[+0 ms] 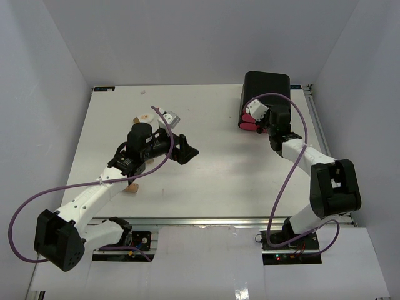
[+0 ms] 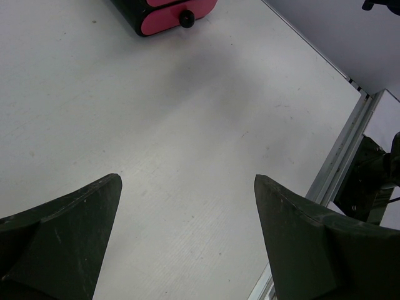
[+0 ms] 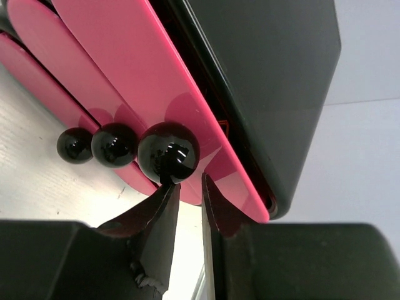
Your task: Organize the makeup
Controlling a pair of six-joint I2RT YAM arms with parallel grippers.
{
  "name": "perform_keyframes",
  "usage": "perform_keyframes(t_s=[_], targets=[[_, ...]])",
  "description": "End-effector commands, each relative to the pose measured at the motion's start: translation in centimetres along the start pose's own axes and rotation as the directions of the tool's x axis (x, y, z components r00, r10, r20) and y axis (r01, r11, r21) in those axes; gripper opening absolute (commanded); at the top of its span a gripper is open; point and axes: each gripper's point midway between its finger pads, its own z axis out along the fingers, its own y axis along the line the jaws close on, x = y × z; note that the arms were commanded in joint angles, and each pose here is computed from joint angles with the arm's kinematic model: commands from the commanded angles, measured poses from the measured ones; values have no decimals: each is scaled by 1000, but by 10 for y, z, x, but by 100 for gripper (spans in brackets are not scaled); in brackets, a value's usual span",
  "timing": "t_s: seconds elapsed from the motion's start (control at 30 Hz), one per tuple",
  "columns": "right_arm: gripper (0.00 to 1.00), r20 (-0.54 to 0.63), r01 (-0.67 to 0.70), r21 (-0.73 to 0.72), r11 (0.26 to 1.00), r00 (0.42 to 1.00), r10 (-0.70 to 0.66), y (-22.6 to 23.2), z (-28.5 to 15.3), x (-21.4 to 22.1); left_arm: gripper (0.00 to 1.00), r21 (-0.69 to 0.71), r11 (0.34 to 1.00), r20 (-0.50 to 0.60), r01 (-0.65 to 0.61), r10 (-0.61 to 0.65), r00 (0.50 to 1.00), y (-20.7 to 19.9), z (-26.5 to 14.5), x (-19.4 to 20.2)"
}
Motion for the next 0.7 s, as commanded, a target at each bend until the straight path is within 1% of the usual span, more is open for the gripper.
perform_keyframes(t_s=[0.0,0.17,0.43,0.57,0.63,0.67], targets=[[27,68,-112,91,990,992,106,-33,5,-17,98,7,1000,11,-11,11,1000,0,-1,-2],[29,65,-188,94,978,981,182,-42,8,-9,98,8,1000,6,-9,9,1000,1,0,-1],[30,47,-247,95,964,969,243,-50,13,7,98,0,1000,6,-9,9,1000,3,-1,-1],[30,75,-294,30,955,954,291,-42,1,2,98,0,1000,7,-10,10,1000,3,-1,-1],[29,132,-346,-18,938,929,345,-41,-15,-10,98,3,1000,10,-11,11,1000,2,-2,-3],[30,126,-364,-50,930,922,367,-33,-20,-9,98,6,1000,12,-11,11,1000,2,-2,-3]])
